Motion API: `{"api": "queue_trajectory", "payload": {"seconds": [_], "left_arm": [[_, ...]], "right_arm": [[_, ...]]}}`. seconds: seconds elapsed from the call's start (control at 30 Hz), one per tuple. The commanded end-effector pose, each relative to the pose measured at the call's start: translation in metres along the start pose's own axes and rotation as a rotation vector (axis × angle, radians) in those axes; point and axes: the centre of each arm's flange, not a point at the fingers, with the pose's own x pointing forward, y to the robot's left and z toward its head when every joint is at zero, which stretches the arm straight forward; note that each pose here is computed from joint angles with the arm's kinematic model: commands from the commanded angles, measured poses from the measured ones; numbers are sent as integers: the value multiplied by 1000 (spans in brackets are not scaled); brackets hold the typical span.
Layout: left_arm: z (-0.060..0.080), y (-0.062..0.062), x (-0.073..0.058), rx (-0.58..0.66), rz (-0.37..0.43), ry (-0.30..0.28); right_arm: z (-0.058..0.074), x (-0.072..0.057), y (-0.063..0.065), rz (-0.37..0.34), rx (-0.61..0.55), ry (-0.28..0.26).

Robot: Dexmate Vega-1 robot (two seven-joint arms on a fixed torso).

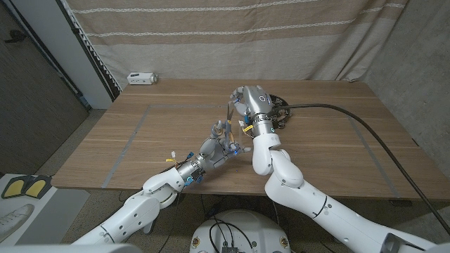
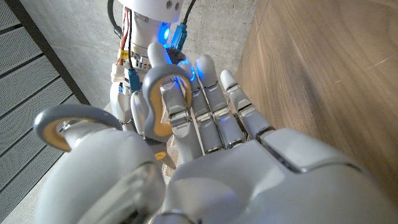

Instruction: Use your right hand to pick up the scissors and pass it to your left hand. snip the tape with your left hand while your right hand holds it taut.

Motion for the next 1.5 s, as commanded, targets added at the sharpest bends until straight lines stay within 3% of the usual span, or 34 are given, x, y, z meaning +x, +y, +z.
{"api": "queue_trajectory", "payload": {"seconds": [0.03, 0.47, 0.77, 1.5], "left_arm": [[0, -1, 0, 3, -1, -10], [1, 0, -1, 9, 5, -10], [0, 1, -1, 16, -4, 11], [7, 2, 6, 24, -7, -25]], "right_arm": [[-2, -3, 1, 8, -2, 8], [-8, -10, -2, -10, -26, 22], [-11, -12, -14, -59, -23, 24], [-18, -18, -15, -39, -41, 36]]}}
